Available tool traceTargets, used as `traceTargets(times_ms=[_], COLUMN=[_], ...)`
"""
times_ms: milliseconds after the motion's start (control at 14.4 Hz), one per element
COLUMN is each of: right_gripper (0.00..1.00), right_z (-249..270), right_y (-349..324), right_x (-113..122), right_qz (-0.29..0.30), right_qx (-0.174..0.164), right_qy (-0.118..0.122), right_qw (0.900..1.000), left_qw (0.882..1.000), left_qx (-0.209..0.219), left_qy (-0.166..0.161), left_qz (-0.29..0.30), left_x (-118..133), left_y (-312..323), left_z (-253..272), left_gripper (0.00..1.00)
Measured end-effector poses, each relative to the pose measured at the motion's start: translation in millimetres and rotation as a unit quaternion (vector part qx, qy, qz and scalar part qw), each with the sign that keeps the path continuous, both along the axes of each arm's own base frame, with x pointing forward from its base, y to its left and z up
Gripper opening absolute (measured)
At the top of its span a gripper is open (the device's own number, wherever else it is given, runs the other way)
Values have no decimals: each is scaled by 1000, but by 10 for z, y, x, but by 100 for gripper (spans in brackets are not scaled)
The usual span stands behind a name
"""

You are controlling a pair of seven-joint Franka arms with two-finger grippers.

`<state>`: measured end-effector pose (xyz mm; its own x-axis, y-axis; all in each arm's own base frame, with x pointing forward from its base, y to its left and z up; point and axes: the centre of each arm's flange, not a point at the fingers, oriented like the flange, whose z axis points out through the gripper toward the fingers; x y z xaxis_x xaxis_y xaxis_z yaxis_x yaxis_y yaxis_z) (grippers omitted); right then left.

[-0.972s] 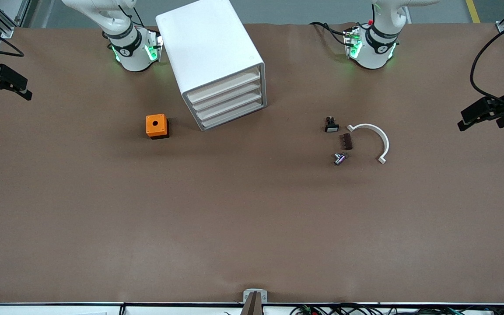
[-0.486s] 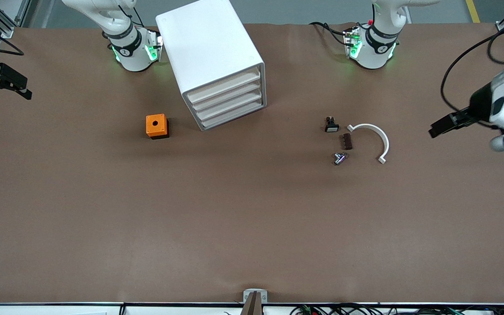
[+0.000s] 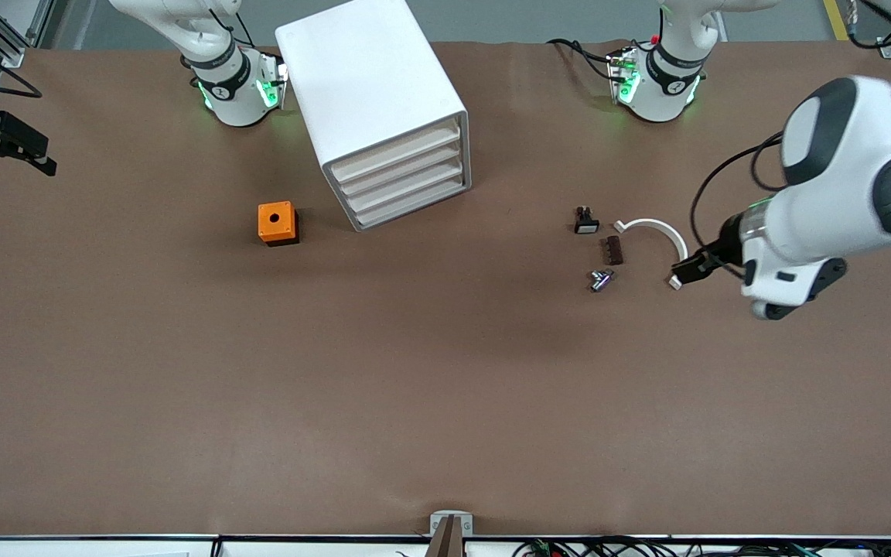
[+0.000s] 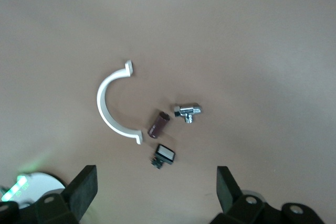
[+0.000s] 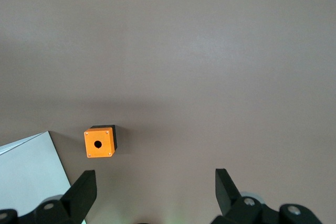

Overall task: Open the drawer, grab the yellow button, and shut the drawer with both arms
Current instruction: 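Move the left gripper toward the white cabinet's drawer handle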

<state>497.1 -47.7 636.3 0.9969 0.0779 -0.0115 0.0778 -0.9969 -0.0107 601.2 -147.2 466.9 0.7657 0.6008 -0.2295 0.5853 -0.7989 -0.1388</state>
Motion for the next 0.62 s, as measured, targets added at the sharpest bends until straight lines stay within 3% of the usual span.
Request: traceTargets(times_ms=[347,625], right_gripper=[100,100], right_z=[-9,-13], right_y=[1,10], right_x=[-9,-11], right_qz=[0,0], right_qx=[2,6], right_qy=[4,5], right_qw=[1000,1000], left_qw=[989,959], left_qx=[13,34], left_qy=[68,159], left_qz=[129,234], left_x=[-105,-276], left_y=[-590,-1067], left_z=[-444,-897], left_gripper=[100,100])
